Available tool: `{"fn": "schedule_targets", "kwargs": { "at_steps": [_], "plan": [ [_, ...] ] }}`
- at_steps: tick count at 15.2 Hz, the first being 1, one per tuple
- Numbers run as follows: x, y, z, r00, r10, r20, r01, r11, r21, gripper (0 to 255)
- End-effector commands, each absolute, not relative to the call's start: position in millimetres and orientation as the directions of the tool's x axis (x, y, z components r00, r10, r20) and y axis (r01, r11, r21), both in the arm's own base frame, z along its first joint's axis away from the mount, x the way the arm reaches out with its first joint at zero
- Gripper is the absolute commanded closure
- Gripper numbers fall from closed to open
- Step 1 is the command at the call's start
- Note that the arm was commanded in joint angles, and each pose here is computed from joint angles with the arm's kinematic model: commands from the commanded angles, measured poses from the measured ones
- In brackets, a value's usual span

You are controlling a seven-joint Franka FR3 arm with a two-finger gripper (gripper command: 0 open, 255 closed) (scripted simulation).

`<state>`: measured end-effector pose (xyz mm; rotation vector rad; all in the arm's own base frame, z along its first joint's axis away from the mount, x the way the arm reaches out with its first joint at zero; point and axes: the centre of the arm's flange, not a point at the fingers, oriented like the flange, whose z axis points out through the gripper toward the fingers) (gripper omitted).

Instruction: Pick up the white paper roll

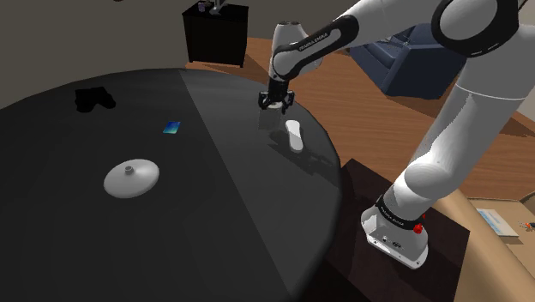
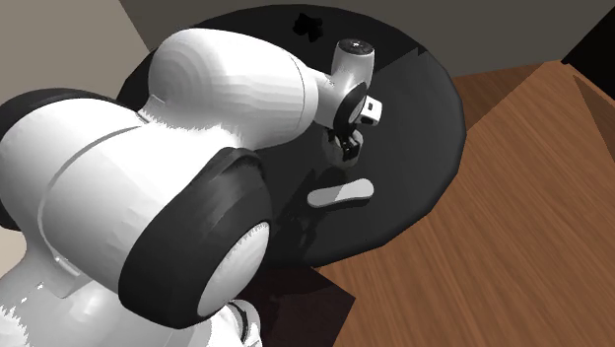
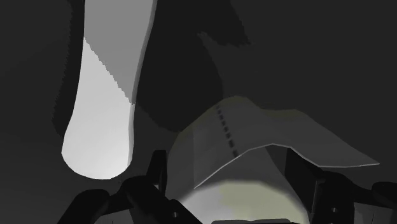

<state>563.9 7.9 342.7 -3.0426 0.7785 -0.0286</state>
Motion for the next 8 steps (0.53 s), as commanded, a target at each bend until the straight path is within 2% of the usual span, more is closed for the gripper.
{"fn": "schedule_targets", "kwargs": {
  "at_steps": [1,8],
  "plan": [
    [564.1,7.7,353.4,0.877,-0.48,0.018,-0.48,-0.877,-0.006,255],
    [564.1,7.7,380.6,0.877,-0.48,0.018,-0.48,-0.877,-0.006,255]
  ]
}}
